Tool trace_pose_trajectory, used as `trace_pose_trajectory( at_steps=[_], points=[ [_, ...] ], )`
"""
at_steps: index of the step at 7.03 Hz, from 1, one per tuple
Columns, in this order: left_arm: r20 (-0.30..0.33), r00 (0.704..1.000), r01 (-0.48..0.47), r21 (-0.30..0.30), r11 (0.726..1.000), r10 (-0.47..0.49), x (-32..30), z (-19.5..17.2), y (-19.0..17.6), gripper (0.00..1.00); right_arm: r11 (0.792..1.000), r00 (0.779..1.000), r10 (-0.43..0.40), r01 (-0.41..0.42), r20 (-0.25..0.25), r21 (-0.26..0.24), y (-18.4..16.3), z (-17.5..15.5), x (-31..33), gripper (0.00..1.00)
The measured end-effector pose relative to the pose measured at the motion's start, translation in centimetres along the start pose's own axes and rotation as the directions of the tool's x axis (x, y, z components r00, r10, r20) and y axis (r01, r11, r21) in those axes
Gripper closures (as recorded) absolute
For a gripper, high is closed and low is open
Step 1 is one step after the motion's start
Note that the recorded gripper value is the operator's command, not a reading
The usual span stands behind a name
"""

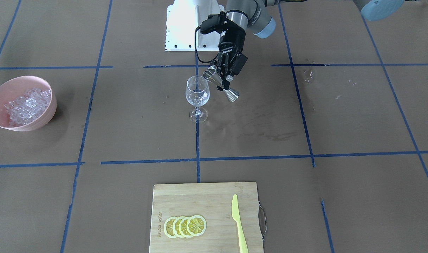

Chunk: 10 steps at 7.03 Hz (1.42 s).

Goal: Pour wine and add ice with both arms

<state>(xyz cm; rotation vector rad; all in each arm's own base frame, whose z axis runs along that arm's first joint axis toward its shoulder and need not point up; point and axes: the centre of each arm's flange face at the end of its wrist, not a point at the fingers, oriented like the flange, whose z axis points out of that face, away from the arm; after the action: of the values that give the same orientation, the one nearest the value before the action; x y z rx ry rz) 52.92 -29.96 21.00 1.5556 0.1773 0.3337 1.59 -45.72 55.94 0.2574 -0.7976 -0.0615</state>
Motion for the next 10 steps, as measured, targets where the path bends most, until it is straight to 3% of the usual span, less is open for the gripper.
trace_pose_trajectory(
  at_steps=[2, 5, 7, 10],
  points=[
    [0.035, 0.99, -0.138, -0.005, 0.99, 0.138, -0.3, 0.0, -0.4, 1.0, 1.0, 1.0, 0.001, -0.001, 0.0, -0.001, 0.1, 0.0, 0.0, 0.0],
    [0.086, 0.942, -0.323, -0.03, 0.946, 0.325, -0.9, 0.0, -0.8, 1.0, 1.0, 1.0, 0.003, -0.003, 0.002, -0.004, 0.1, 0.1, 0.1, 0.0],
    [0.103, 0.893, -0.436, -0.051, 0.899, 0.439, -1.1, -0.1, -1.1, 1.0, 1.0, 1.0, 0.003, -0.003, 0.003, -0.006, 0.1, 0.2, 0.1, 0.0],
    [0.099, 0.796, -0.593, -0.069, 0.802, 0.597, -1.0, -0.1, -1.9, 1.0, 1.0, 1.0, 0.01, -0.01, 0.005, -0.012, 0.5, 0.4, 0.3, 0.0]
  ],
)
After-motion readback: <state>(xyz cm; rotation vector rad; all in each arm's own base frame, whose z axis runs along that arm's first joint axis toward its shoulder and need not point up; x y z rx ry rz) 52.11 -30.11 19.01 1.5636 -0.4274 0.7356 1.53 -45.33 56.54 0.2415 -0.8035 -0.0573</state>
